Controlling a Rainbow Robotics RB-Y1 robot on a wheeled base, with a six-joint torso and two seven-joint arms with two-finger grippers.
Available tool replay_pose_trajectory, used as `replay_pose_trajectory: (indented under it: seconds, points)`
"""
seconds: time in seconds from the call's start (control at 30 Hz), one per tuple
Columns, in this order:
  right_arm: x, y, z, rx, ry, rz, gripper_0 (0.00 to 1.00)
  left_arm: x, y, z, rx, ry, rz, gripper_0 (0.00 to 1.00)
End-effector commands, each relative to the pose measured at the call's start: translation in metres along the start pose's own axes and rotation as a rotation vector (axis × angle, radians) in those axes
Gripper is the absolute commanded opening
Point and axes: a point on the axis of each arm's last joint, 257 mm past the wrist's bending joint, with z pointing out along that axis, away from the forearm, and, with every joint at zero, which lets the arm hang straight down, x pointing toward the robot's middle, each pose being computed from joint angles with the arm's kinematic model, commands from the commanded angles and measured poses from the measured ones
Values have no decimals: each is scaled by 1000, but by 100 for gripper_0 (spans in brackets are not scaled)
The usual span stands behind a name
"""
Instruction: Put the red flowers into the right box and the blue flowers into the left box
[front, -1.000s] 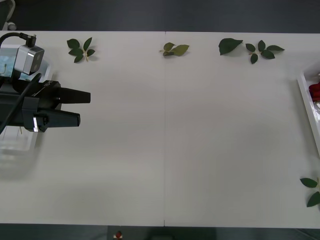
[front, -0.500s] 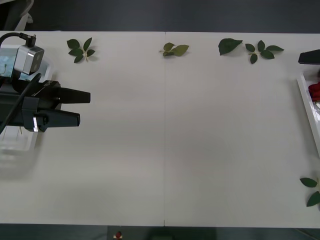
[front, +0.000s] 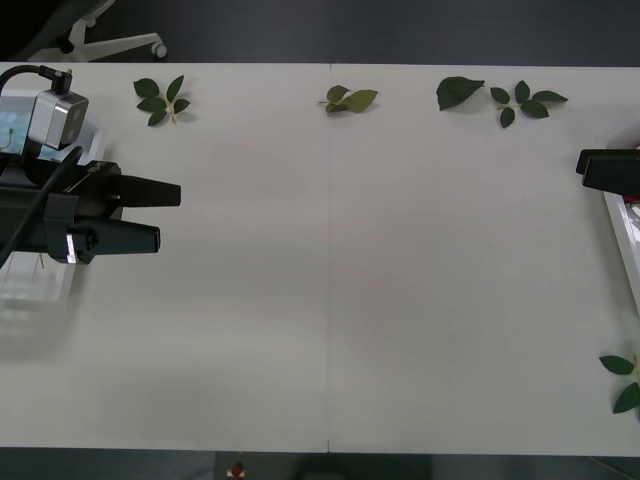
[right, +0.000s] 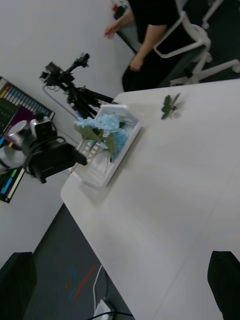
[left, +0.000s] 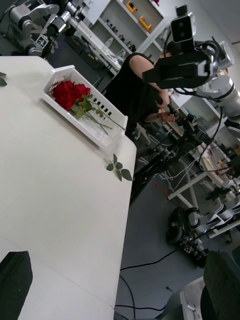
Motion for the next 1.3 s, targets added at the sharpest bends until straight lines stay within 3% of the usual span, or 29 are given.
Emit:
replay_pose_trajectory:
  seconds: [0.03,0.43,1.3]
  points:
    - [19,37,2,-104,1,-153,100,3,-2,-7,-6,17,-7,100]
    - [48,96,-9,-307,-16,-326,100,3,-2,-7,-6,17,-7,100]
    - [47,81,-10,-333,-12,-305,100,3,-2,-7,-6,17,-7,100]
